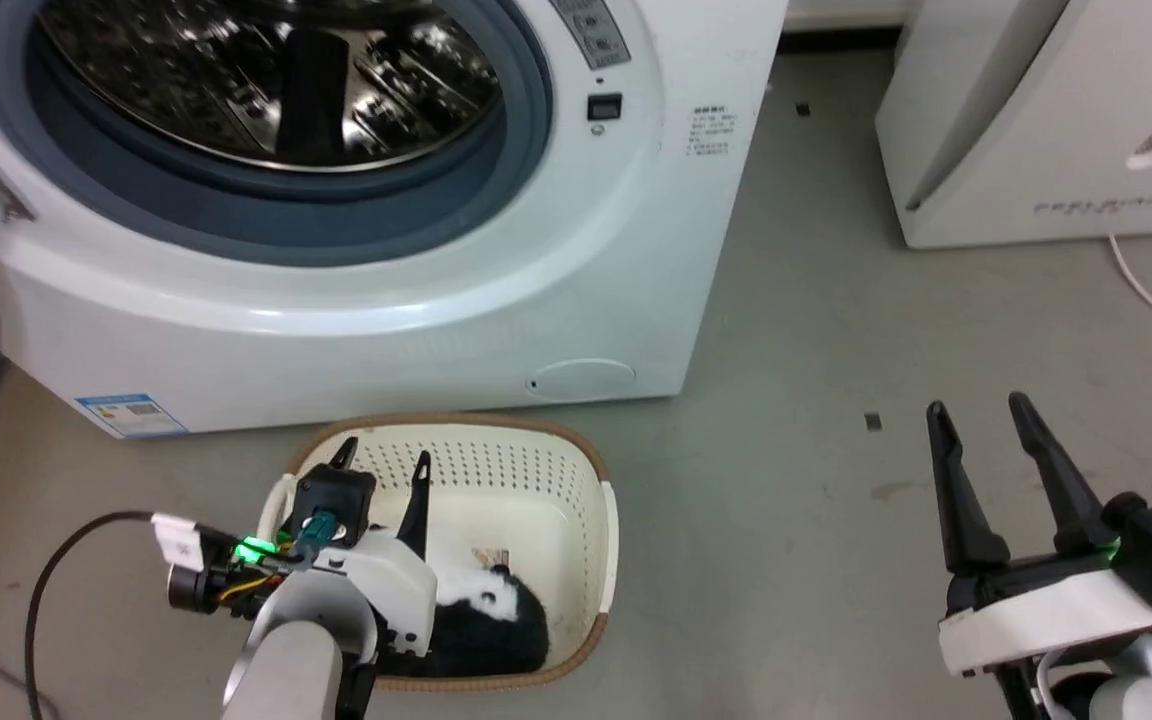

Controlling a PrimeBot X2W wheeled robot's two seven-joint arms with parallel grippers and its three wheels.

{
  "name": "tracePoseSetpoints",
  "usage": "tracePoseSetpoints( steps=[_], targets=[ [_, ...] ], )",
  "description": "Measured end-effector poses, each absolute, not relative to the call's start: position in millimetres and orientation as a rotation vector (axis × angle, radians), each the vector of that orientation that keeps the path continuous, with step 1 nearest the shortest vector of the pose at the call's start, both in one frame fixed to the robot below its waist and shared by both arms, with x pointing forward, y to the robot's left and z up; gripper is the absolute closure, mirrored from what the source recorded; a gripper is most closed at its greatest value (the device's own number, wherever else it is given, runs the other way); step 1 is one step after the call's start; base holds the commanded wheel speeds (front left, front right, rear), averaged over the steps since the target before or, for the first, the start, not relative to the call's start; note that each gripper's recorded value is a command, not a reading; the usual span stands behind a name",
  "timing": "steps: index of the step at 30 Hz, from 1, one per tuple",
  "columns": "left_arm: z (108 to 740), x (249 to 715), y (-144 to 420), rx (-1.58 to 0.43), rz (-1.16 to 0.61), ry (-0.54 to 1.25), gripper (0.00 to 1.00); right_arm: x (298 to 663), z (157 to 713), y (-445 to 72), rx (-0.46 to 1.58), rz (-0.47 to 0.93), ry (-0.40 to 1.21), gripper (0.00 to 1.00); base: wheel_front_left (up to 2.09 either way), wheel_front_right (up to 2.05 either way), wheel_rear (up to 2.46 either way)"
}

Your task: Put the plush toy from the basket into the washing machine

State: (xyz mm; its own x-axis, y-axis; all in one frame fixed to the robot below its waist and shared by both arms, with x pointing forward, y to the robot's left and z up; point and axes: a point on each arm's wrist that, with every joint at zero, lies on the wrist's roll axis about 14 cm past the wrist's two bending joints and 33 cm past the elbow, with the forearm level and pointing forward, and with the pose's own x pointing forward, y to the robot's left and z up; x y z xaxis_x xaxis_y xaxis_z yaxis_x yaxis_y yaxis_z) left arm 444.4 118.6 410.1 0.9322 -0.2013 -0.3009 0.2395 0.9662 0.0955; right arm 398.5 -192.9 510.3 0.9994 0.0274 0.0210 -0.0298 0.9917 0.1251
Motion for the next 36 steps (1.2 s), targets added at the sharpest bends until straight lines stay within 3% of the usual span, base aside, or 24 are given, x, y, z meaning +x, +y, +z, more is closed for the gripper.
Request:
tracePoseSetpoints(
  steps=[19, 30, 36],
  targets=[
    [284.3, 446.4, 91.1, 0.439, -0.514, 0.704, 0.0, 428.7, 477.8, -210.9, 0.177, -0.03, 0.02, 0.0, 0.0, 0.0, 0.0],
    [209.5, 423.6, 107.4, 0.596, -0.605, 1.01, 0.0, 444.8, 451.8, -217.0, 0.198, -0.052, 0.052, 0.0, 0.0, 0.0, 0.0],
    [180.6, 424.4, 113.6, 0.659, -0.66, 1.086, 0.0, 450.5, 434.0, -222.9, 0.207, -0.073, 0.08, 0.0, 0.0, 0.0, 0.0]
  ],
)
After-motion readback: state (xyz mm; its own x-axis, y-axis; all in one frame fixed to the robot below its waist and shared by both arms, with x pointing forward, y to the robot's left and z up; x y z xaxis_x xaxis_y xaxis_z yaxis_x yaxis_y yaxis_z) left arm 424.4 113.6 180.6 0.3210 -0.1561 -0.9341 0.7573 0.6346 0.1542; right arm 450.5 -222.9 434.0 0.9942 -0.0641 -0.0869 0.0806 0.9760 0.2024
